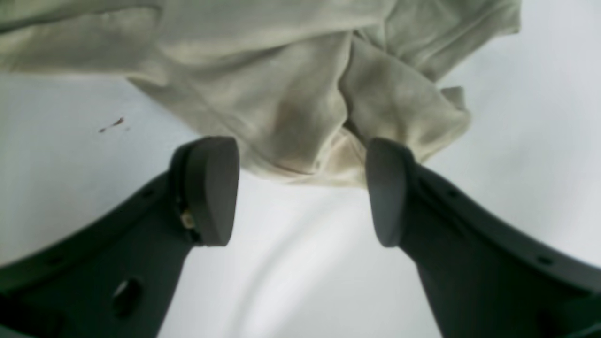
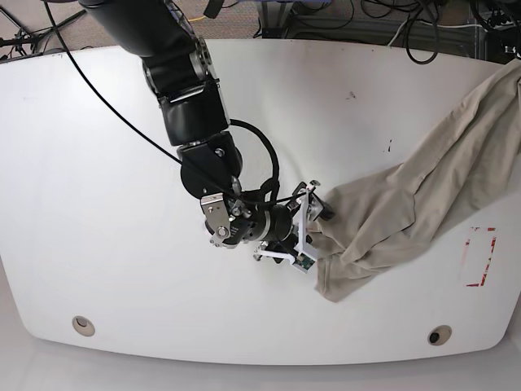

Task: Fold the T-shirt properly
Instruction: 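Reach the right gripper to the bunched T-shirt and grasp its edge, then pull the T-shirt with the right gripper away from the left gripper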

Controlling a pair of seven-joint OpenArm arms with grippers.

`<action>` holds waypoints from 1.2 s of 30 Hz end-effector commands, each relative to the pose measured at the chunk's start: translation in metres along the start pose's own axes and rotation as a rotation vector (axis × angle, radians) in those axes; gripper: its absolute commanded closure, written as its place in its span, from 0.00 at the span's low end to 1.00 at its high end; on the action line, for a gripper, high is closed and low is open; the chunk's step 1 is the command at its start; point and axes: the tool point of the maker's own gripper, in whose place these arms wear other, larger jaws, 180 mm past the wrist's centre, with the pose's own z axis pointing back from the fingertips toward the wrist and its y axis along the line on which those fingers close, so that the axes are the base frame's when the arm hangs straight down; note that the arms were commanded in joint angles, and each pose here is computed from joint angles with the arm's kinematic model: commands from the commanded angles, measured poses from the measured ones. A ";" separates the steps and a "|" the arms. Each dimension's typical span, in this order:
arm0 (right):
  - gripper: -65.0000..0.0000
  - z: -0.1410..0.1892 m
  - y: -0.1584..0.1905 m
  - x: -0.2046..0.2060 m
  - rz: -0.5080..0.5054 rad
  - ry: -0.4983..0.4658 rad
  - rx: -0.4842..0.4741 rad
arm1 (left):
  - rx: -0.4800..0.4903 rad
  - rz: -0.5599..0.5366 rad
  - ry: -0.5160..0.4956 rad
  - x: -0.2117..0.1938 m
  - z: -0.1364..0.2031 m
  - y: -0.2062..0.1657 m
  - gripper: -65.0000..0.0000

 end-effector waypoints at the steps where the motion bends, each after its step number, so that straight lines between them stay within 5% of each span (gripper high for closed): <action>1: 0.38 -0.001 -0.006 0.025 0.001 -0.072 0.006 | 0.038 -0.010 -0.010 0.004 0.005 0.012 1.00; 15: 0.40 -0.028 -0.005 0.014 -0.110 -0.072 0.064 | 0.027 -0.026 -0.018 0.009 0.004 0.007 1.00; 31: 0.98 -0.030 -0.001 0.016 -0.111 -0.078 0.071 | 0.008 -0.050 -0.028 0.015 0.002 -0.001 1.00; 36: 1.00 -0.030 0.001 0.013 -0.121 -0.076 0.077 | 0.017 -0.026 -0.062 0.029 0.004 0.002 1.00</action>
